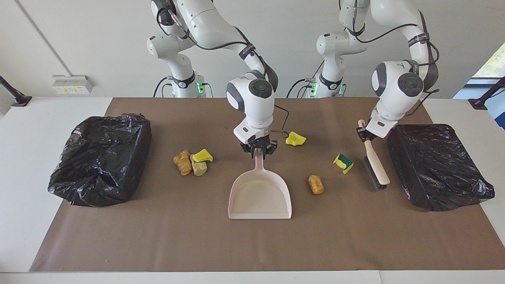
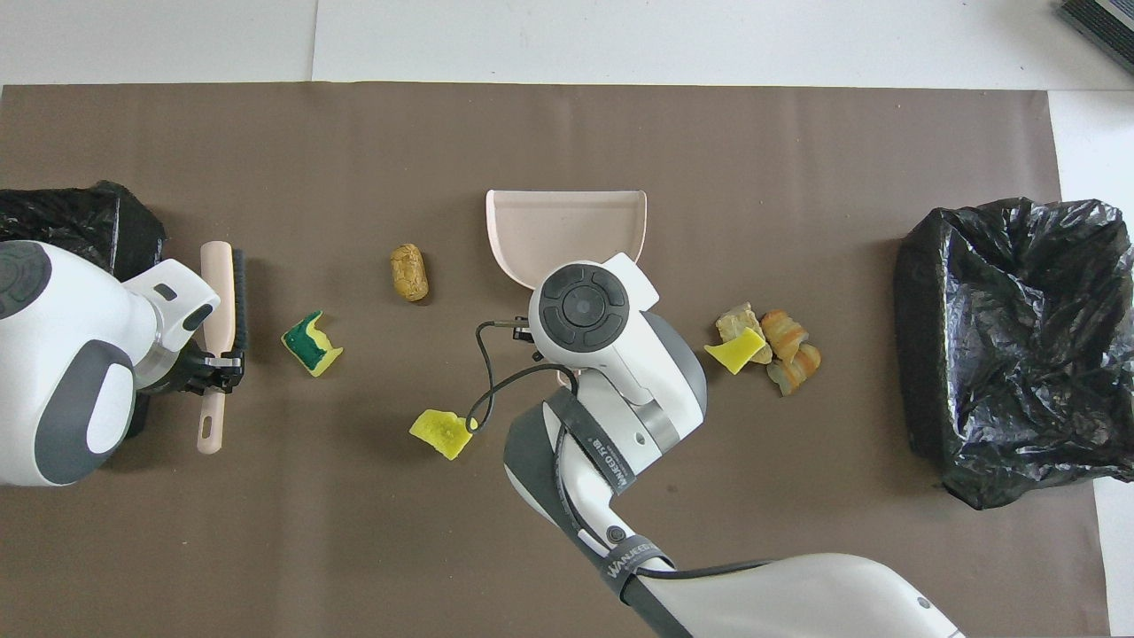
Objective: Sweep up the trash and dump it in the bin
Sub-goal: 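Set the dustpan by the sponge while the left gripper places the brush beyond it, then sweep the sponge and sticky note into the dustpan with the left gripper's brush, then sweep the brown nugget into the dustpan with the left gripper's brush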
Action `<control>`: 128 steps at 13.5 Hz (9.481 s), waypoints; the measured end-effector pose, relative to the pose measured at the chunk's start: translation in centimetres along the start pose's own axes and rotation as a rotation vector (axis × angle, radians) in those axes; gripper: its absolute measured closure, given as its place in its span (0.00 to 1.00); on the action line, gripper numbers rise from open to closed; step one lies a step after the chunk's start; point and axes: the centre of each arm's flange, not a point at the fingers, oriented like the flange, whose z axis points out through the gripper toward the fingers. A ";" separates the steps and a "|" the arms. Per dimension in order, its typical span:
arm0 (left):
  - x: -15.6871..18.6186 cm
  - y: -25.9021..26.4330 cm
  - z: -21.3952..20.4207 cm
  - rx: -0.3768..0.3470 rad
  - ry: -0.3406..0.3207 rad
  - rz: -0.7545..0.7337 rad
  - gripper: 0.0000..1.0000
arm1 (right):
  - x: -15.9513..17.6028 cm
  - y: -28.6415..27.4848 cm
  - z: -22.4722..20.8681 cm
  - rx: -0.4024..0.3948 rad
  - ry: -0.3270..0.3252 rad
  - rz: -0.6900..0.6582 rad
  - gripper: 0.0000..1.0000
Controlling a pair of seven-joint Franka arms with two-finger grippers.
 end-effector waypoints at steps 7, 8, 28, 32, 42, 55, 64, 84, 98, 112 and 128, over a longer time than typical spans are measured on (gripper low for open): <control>-0.3 5.6 0.4 0.009 0.013 0.099 0.74 | 2.1 3.1 -2.4 -0.002 0.017 -0.187 0.67; -0.4 6.0 0.4 0.006 0.013 0.105 0.74 | 1.9 3.7 -3.3 -0.003 0.014 -0.241 0.67; -8.8 24.5 -0.6 -0.105 -0.017 0.283 0.74 | -6.5 9.7 -2.1 -0.078 -0.038 -1.425 0.67; -11.2 28.9 -3.0 -0.143 0.020 0.357 0.74 | -6.5 9.9 -1.3 -0.076 -0.060 -1.549 0.67; -14.1 27.6 -6.4 -0.071 -0.092 0.046 0.74 | -6.5 10.0 -0.5 -0.074 -0.076 -1.562 0.67; -23.7 29.3 0.4 0.024 -0.100 -0.581 0.74 | -6.4 10.1 0.6 -0.069 -0.098 -1.645 0.67; -20.0 30.0 2.6 -0.081 -0.081 -0.698 0.74 | -5.8 10.2 -1.1 -0.066 -0.190 -1.650 0.67; -15.5 33.2 -3.0 -0.220 0.071 0.153 0.74 | -5.4 9.9 -1.9 -0.075 -0.173 -1.588 0.67; 1.9 14.5 -2.8 0.028 0.122 0.427 0.74 | -4.3 8.3 -2.6 -0.074 -0.080 -1.278 0.67; 0.1 16.6 2.7 -0.106 0.004 0.843 0.74 | -4.6 8.0 -1.3 -0.074 -0.105 -1.321 0.67; -7.3 21.9 -1.1 -0.076 -0.108 0.279 0.74 | -3.6 9.5 -3.9 -0.076 -0.100 -1.291 0.67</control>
